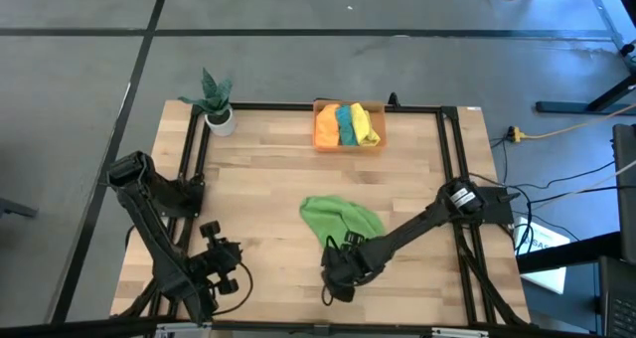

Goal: Roll microfiber towels into tight, uniform cylinder then place into a basket
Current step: Roll the green microfiber towel

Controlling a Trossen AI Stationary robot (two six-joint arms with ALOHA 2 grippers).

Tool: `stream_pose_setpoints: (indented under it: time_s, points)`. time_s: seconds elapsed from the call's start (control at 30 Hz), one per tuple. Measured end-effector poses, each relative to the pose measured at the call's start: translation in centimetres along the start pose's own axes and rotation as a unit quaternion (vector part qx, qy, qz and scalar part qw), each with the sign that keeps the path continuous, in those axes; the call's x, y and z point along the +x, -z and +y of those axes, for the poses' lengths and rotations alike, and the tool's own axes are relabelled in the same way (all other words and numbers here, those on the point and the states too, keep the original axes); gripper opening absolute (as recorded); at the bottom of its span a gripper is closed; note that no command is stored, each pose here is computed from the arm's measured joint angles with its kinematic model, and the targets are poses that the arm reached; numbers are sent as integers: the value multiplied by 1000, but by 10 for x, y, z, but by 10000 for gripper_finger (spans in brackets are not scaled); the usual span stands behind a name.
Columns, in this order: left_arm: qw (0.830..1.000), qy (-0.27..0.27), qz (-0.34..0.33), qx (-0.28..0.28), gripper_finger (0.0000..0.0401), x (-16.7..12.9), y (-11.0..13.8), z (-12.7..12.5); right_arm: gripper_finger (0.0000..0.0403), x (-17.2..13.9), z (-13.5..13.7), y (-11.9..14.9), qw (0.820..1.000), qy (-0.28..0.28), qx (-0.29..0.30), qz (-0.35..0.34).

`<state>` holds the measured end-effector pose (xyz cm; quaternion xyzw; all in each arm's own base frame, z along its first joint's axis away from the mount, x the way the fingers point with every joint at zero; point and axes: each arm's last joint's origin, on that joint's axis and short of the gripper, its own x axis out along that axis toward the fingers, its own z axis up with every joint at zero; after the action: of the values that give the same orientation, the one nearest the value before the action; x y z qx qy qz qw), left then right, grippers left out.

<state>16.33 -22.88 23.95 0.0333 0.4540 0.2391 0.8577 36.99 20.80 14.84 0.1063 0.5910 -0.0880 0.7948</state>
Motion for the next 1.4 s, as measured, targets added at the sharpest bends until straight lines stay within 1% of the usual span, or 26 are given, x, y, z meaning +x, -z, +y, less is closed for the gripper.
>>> stream_pose_setpoints:
  time_s: [0.27, 0.53, 0.63, 0.83, 0.93, 1.0, 1.23, 1.4]
  points:
    - [1000, 2, 0, -3, 75, 0, 0, 0, 188, -3, 18, 17, 999, -17, -26, 7]
    - [1000, 4, -1, -4, 75, 0, 0, -1, 188, -9, 34, 29, 998, -36, -53, -4]
    - [1000, 3, 0, -6, 75, 0, -1, -1, 188, -15, 41, 28, 996, -47, -76, -13]
    - [1000, 1, 1, -7, 75, 1, -2, 0, 188, -39, 56, 22, 989, -68, -126, -33]
    - [1000, 1, 1, -7, 75, 1, -2, 0, 188, -42, 60, 26, 983, -69, -165, -35]
    - [1000, 1, 1, -6, 75, 1, -2, 0, 188, -40, 62, 29, 980, -70, -181, -37]
    - [1000, 1, 1, -6, 75, 1, -2, 0, 188, -30, 55, 35, 987, -56, -147, -21]
    - [1000, 1, 1, -2, 75, 1, -2, 0, 188, -23, 53, 35, 990, -30, -128, -45]
